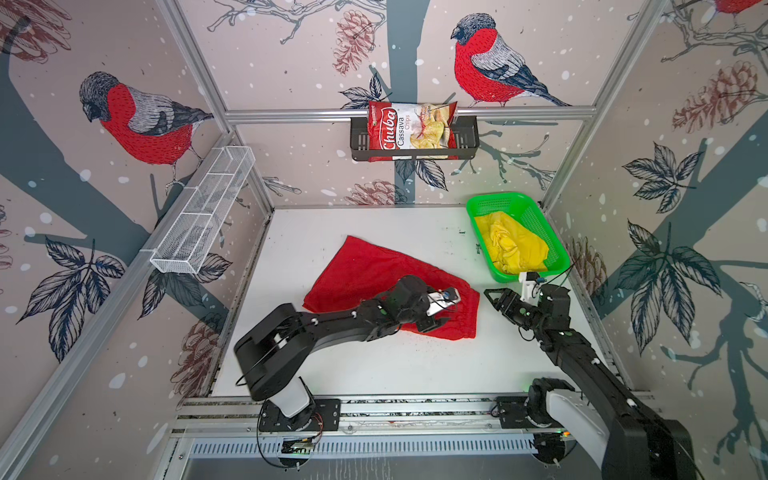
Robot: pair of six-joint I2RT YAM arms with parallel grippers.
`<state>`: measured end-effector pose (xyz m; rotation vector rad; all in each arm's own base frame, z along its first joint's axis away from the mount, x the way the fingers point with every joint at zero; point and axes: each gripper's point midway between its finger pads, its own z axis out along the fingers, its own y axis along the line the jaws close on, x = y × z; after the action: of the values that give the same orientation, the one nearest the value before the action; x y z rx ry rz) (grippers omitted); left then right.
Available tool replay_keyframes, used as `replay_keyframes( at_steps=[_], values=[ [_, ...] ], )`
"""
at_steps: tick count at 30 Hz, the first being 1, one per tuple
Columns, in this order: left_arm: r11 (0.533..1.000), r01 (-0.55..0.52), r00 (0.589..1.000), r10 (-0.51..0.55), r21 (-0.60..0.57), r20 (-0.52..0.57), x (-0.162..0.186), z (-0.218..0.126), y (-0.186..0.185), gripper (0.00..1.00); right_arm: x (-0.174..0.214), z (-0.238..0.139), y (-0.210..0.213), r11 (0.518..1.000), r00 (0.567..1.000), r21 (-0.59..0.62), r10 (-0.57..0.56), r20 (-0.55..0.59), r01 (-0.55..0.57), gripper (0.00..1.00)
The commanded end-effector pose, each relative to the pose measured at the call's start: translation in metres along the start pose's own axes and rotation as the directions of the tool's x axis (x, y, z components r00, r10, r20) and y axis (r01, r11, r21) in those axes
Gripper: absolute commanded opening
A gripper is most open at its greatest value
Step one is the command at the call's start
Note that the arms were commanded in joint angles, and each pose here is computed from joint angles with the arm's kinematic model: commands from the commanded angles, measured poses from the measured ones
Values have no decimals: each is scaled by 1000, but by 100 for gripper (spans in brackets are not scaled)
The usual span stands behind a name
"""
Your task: Fold and stack the shorts
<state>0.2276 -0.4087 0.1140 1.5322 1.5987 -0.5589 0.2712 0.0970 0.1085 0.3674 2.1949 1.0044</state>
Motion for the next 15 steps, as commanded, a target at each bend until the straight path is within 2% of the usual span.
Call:
replay_keyframes(
  at_steps=[1,3,7,14,15],
  values=[
    [974,-178,979,189,138,-72,12,29,-31,70,3,-1,4,1000,1000,-29,-6,-7,6,63],
    [963,-214,968,232,164,-100,16,44,-38,72,3,-2,2,1000,1000,-18,-10,-4,10,64],
    [959,-216,962,241,185,-130,27,66,-41,75,3,-3,-7,1000,1000,7,-9,-1,9,64],
    [966,-195,957,226,172,-184,55,81,-43,75,10,-4,-30,997,999,66,46,6,-47,65],
    [970,-188,958,217,156,-189,58,82,-42,71,12,-4,-33,996,998,73,55,5,-55,65]
  ],
)
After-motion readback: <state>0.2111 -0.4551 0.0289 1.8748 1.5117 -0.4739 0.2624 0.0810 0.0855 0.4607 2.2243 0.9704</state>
